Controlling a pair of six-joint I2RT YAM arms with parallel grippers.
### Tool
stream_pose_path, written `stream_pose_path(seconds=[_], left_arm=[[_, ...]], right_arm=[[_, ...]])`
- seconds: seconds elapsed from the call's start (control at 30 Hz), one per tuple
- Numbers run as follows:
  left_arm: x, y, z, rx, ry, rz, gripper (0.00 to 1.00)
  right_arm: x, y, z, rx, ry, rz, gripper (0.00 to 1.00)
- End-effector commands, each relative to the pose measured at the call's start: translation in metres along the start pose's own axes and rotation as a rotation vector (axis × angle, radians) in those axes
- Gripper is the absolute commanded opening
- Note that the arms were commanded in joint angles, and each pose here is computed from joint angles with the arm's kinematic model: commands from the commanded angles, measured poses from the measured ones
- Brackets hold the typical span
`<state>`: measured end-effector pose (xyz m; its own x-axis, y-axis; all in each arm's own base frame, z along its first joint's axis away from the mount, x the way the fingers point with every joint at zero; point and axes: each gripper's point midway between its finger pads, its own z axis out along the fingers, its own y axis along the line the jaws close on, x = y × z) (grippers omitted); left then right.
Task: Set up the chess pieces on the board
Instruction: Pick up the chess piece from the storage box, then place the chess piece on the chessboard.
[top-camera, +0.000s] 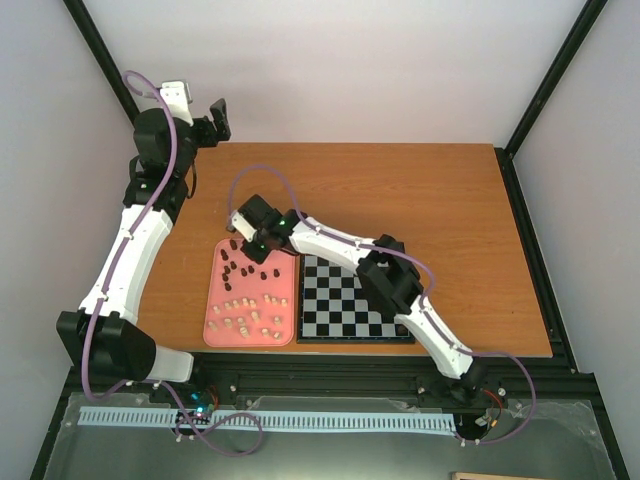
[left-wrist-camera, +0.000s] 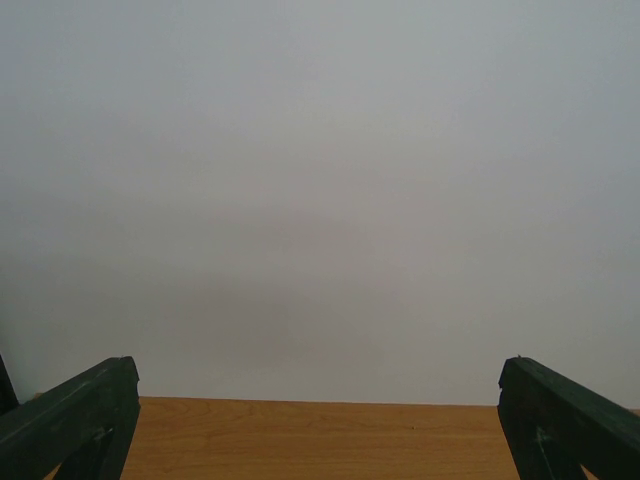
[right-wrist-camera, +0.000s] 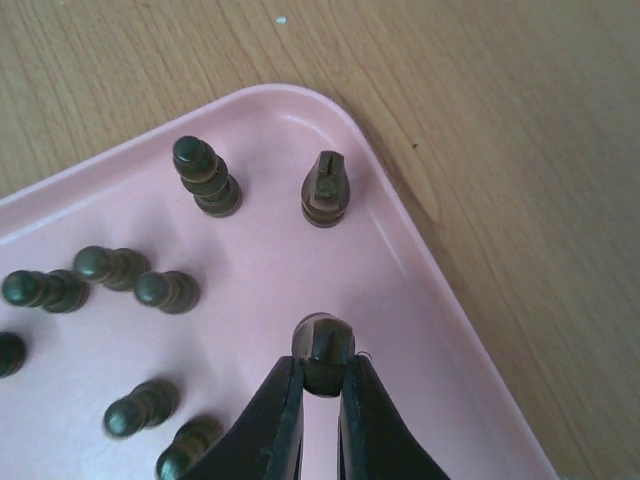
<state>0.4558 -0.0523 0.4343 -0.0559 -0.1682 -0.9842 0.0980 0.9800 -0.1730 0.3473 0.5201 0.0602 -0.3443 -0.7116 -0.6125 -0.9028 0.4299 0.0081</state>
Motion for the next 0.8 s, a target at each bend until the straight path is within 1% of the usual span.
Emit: stream_pose_path(seconds=[0.0, 0.13, 0.27, 0.5, 0.63, 0.77], left_arm=[[-0.018, 0.000, -0.009, -0.015, -0.053, 0.026, 1.00], [-0.017, -0.001, -0.008, -0.009, -0.050, 0.026, 1.00], [-0.016, -0.001, -0.007, -0.007, -0.049, 0.024, 1.00], [-0.013, -0.001, -0.003, -0.004, -0.040, 0.020, 1.00], [-0.010, 0.000, 0.000, -0.011, -0.034, 0.021, 1.00], [-0.006, 0.000, 0.005, -0.006, -0.020, 0.019, 1.00]], right_arm=[[-0.037, -0.006, -0.052, 0.067, -0.106, -0.021, 0.03], [-0.037, -0.020, -0.077, 0.124, -0.116, 0.007, 0.03], [-0.016, -0.045, -0.100, 0.200, -0.094, 0.078, 0.03], [0.050, -0.095, -0.152, 0.356, -0.035, 0.265, 0.03], [0.097, -0.114, -0.191, 0.467, 0.009, 0.376, 0.03], [0.135, -0.127, -0.228, 0.541, 0.025, 0.496, 0.03]])
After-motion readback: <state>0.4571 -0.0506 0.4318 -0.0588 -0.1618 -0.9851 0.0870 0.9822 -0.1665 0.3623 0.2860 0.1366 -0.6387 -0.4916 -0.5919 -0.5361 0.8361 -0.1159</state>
